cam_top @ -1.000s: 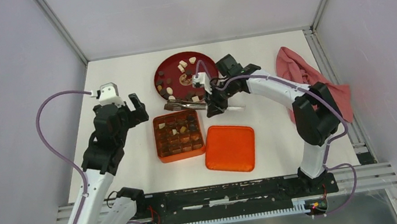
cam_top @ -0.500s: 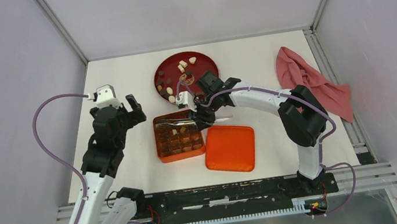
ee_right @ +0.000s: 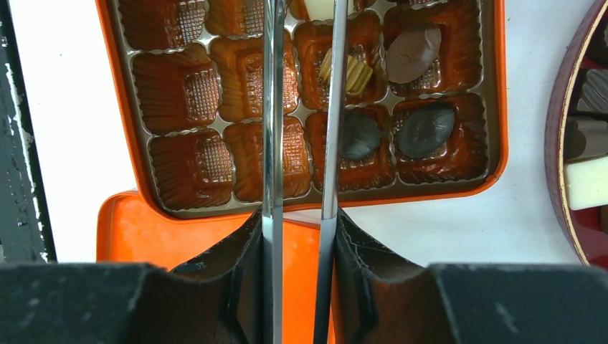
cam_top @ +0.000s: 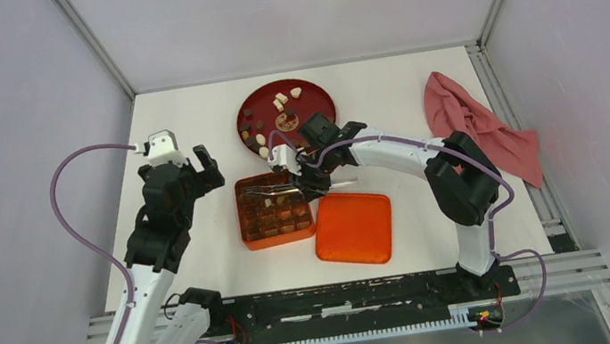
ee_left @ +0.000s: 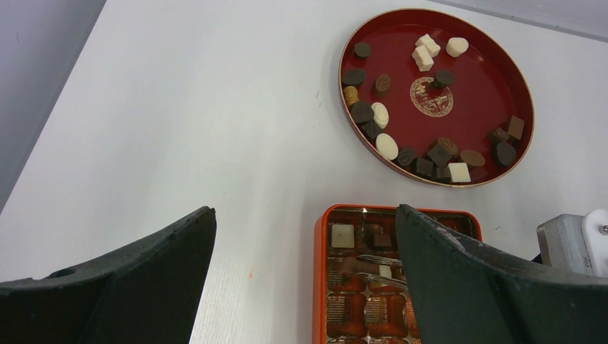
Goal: Pack the chocolate
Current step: Place the fake chocolate in the packing box.
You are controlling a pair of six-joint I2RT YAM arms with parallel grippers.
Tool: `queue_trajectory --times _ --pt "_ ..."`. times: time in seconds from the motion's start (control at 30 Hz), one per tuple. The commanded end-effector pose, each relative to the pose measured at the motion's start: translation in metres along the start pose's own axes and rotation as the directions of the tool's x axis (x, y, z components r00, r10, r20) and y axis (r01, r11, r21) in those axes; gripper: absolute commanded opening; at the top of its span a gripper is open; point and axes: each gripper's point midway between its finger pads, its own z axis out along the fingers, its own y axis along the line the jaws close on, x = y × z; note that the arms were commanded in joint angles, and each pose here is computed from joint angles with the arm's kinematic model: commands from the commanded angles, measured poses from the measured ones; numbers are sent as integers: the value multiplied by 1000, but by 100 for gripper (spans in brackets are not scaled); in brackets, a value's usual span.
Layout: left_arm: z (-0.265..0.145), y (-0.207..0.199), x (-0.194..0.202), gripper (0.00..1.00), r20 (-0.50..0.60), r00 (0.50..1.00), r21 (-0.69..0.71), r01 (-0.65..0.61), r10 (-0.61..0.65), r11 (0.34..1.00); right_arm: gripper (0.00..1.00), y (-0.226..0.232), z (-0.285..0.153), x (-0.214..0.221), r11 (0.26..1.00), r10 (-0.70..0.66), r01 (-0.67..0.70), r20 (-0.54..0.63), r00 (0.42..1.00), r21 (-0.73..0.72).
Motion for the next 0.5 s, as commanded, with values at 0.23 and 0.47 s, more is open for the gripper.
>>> queue_trajectory --times 0.23,0.47 --pt "1 1 -12 100 47 999 -8 -10 10 1000 25 -12 -3 -18 994 -67 71 -45 997 88" --pt "2 0 -11 100 45 999 -6 -11 11 1000 33 -12 -3 -18 993 -73 78 -54 996 87"
